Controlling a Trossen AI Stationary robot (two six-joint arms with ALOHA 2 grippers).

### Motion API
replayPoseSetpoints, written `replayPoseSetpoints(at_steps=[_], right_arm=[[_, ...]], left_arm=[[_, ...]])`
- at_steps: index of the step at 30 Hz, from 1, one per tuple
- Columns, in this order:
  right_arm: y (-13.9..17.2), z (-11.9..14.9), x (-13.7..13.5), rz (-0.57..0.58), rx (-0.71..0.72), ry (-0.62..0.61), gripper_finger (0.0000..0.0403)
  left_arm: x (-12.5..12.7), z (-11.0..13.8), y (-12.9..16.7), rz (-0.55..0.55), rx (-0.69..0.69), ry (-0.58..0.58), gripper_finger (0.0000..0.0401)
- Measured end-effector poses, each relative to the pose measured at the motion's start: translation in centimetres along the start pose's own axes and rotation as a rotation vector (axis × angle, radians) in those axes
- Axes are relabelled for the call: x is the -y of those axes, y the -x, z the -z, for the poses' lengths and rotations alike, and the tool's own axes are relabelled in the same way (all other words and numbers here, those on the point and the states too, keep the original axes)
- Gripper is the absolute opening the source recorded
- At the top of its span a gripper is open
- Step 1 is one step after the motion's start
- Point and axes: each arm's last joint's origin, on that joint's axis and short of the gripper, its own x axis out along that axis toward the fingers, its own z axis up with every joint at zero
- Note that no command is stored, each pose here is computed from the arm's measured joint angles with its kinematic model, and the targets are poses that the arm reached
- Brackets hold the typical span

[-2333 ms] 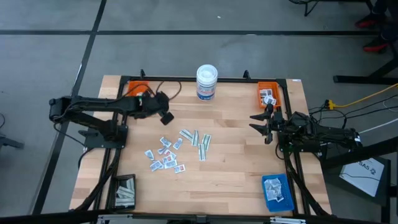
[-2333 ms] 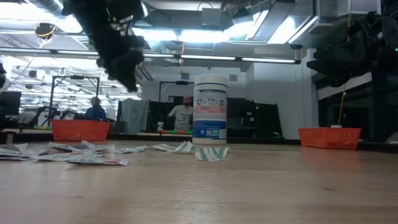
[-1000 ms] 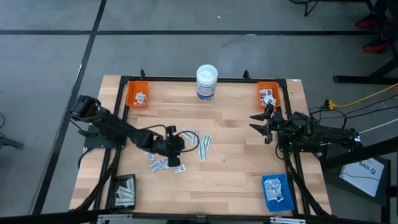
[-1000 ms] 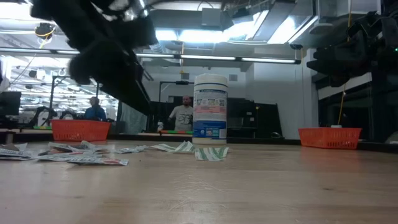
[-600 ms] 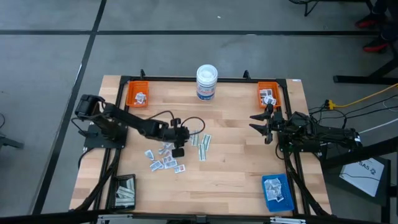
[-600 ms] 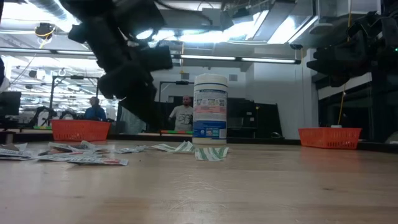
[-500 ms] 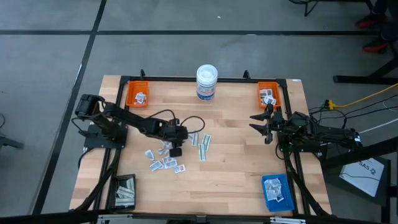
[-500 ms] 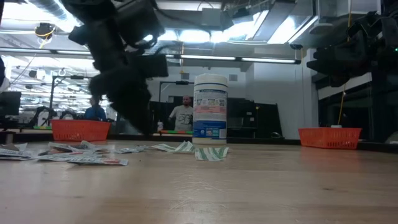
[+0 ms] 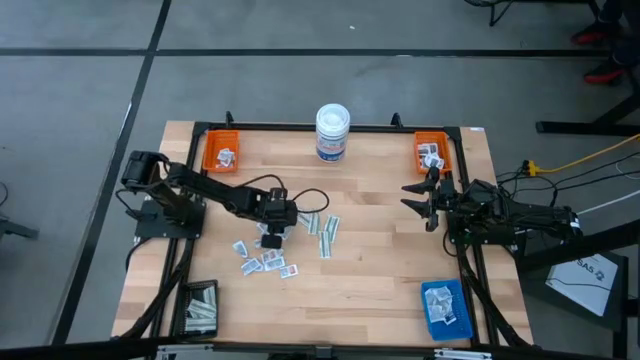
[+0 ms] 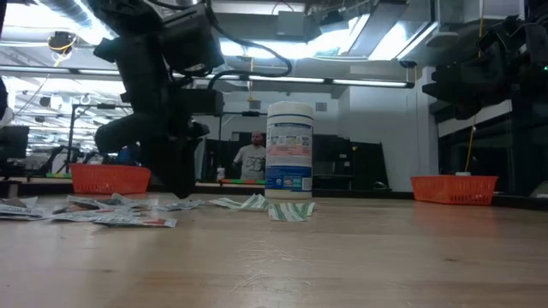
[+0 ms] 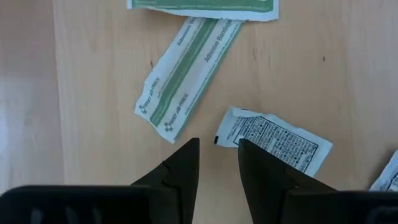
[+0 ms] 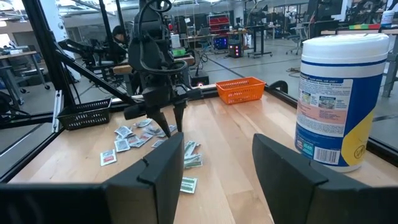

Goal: Pick & Place First Aid Supplies
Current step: Put the orange ointment pack into the left orange bin

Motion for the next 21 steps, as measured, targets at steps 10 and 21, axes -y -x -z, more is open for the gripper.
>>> replayPoseSetpoints(at_steps=[10,21], right_arm=[[0.0,0.0,0.0,0.000,0.000,0.002,0.0191],[0.0,0.0,0.0,0.000,-0.001,0.003,0.0191]], left_arm=[[-0.9,-0.1,-1.6,0.065,0.008,0.011,0.0104],[-1.0,-0.1,-1.9,0.177,0.006,0.055,0.0053]])
